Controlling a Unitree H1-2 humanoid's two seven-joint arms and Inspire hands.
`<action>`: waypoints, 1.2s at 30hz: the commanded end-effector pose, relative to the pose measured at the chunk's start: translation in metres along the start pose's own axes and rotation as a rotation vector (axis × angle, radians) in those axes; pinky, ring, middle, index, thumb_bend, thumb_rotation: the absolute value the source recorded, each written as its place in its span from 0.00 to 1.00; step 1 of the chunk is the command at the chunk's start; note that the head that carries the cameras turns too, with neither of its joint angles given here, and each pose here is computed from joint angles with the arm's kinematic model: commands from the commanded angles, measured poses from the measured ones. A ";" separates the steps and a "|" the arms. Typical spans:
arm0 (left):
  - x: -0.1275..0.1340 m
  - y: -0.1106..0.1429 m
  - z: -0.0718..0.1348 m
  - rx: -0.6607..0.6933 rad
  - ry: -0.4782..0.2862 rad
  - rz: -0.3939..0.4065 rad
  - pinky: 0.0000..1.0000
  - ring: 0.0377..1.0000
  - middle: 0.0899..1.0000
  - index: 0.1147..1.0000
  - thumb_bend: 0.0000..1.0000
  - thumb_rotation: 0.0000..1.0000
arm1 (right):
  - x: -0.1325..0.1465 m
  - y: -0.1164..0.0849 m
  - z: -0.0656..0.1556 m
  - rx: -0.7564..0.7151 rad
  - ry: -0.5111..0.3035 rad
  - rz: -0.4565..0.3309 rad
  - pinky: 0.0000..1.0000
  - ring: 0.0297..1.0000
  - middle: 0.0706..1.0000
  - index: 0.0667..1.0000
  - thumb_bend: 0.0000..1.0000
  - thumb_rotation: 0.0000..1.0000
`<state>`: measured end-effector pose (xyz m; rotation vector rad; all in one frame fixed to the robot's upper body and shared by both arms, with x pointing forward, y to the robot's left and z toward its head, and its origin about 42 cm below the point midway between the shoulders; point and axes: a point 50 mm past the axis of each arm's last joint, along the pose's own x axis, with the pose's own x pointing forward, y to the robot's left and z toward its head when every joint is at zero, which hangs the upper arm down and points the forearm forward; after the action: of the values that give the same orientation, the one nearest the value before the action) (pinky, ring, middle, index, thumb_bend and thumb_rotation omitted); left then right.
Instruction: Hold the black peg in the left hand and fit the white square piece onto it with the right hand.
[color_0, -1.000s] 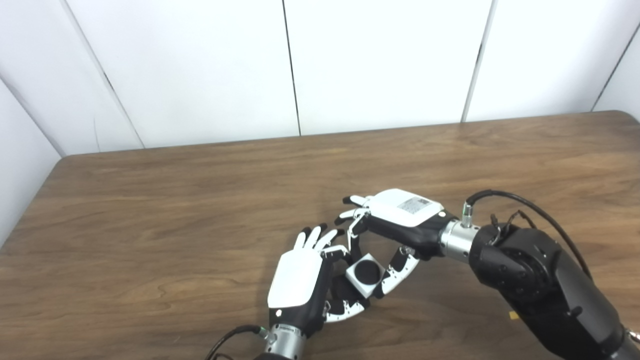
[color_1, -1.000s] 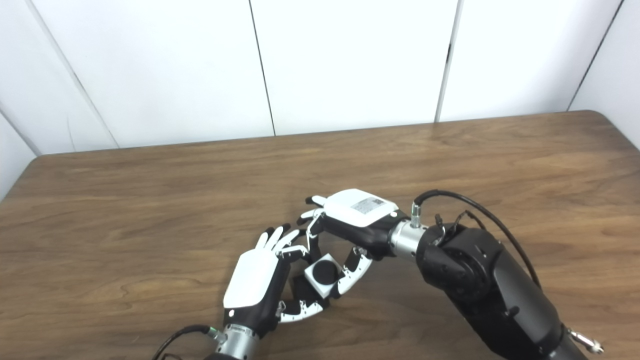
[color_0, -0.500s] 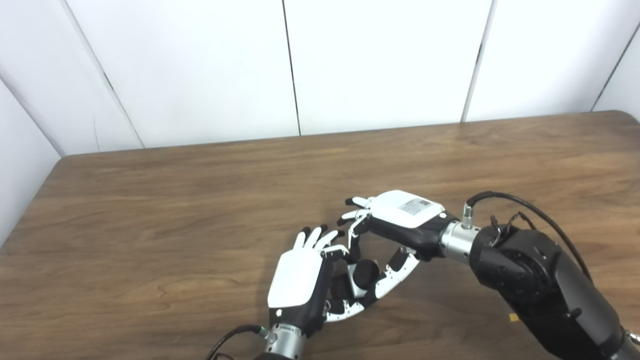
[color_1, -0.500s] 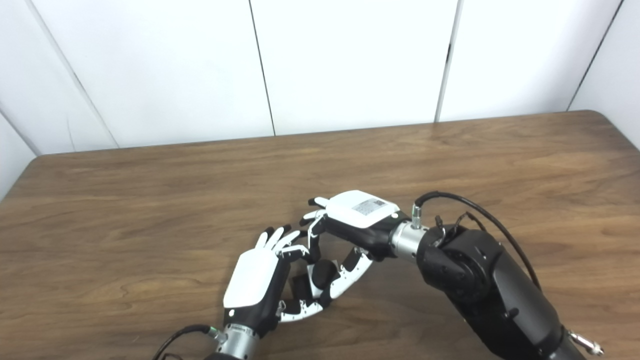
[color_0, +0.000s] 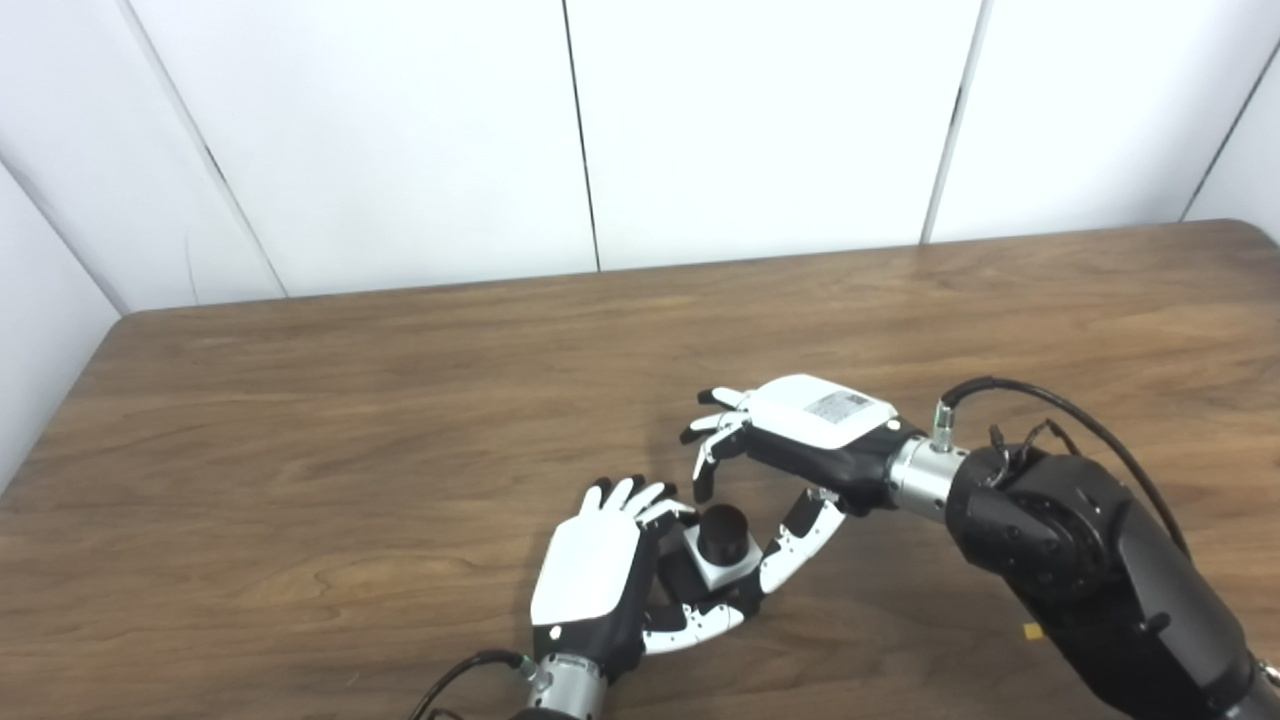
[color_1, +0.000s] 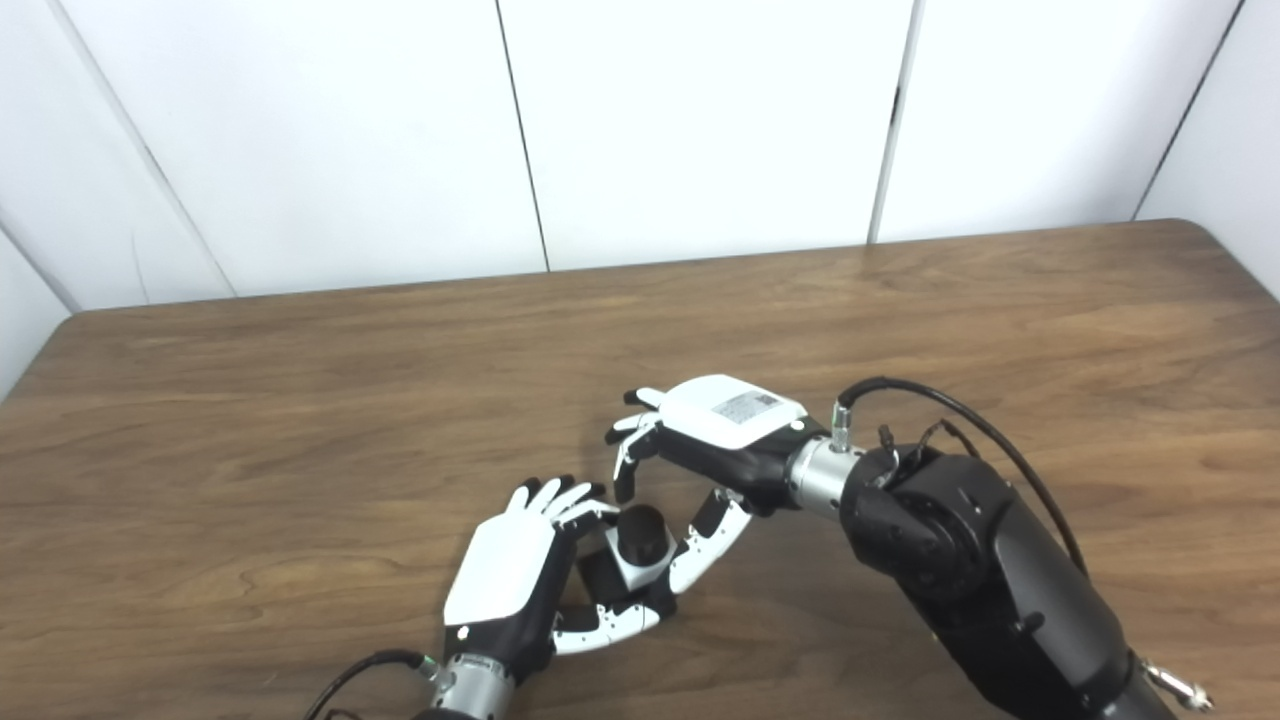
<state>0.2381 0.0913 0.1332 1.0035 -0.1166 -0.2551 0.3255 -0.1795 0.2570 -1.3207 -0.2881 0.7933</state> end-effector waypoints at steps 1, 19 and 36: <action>0.001 0.002 0.003 0.001 0.002 0.014 1.00 0.96 0.88 0.81 0.85 0.60 | -0.002 -0.018 0.002 -0.022 -0.008 -0.050 0.96 1.00 0.90 0.65 0.98 0.42; -0.002 0.008 -0.003 -0.044 0.029 0.057 1.00 0.95 0.90 0.89 0.94 0.59 | -0.006 -0.020 -0.003 0.005 0.021 -0.057 0.97 1.00 0.90 0.65 0.99 0.43; -0.002 0.024 -0.016 -0.047 0.044 0.114 1.00 0.99 0.97 0.97 0.98 0.68 | -0.025 -0.023 -0.019 0.046 0.090 -0.110 0.96 1.00 0.91 0.67 0.97 0.44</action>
<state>0.2415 0.1161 0.1303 0.9624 -0.0541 -0.1686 0.3288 -0.2074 0.2610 -1.2689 -0.1924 0.6996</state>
